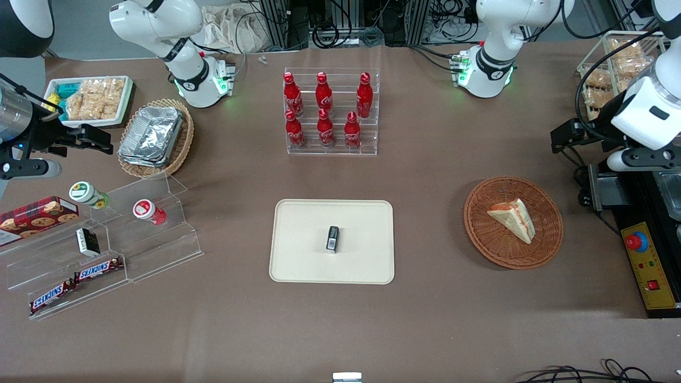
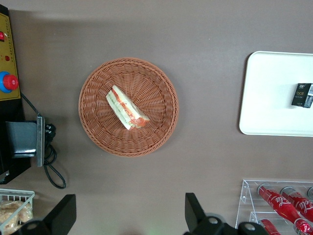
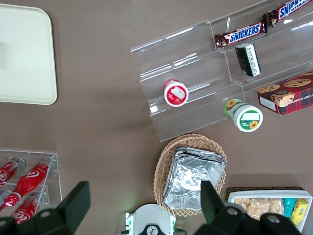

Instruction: Place sandwich from basket to tray

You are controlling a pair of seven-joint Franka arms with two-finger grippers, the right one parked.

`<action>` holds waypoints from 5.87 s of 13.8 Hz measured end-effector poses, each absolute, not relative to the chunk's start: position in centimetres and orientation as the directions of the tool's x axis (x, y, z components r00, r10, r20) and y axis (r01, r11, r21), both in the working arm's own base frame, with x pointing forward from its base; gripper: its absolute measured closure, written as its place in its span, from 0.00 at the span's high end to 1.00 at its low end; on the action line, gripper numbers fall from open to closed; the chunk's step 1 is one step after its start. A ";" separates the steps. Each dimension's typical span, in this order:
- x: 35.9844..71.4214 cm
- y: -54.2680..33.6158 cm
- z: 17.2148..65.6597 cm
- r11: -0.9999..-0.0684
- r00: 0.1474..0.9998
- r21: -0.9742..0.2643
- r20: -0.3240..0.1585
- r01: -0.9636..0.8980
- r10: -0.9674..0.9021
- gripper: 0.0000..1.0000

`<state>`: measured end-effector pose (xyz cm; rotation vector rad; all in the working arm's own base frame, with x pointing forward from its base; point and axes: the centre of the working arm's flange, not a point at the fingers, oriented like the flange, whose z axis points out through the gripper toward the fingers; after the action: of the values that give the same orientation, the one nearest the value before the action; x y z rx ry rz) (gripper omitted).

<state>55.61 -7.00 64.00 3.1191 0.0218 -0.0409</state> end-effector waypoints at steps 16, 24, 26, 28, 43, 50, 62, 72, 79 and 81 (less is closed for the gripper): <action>57.1 -2.2 45.8 -0.843 0.837 -0.056 -0.100 0.535 0.538 1.00; 56.1 -2.2 28.0 -0.715 0.714 -0.025 -0.014 0.699 0.700 1.00; 56.2 -2.2 25.2 -0.706 0.706 -0.037 -0.018 0.707 0.708 1.00; 56.1 -2.2 24.3 -0.698 0.698 -0.046 -0.023 0.714 0.716 0.81; 55.2 -25.4 41.5 -0.989 0.985 0.002 -0.089 0.151 0.150 0.20; 57.0 -38.1 31.2 -0.990 0.997 0.126 -0.039 -0.058 -0.063 0.20; 57.4 -41.1 23.3 -0.991 0.995 0.106 0.055 -0.084 -0.079 0.25; 60.1 -35.1 37.8 -0.993 0.991 0.056 0.070 0.106 0.110 1.00; 59.2 -17.7 52.1 -0.996 0.994 -0.023 -0.066 0.086 0.088 1.00; 58.0 -12.7 55.4 -0.996 0.991 -0.013 -0.099 0.084 0.085 1.00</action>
<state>57.96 -12.70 55.42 3.1435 0.1331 -0.1576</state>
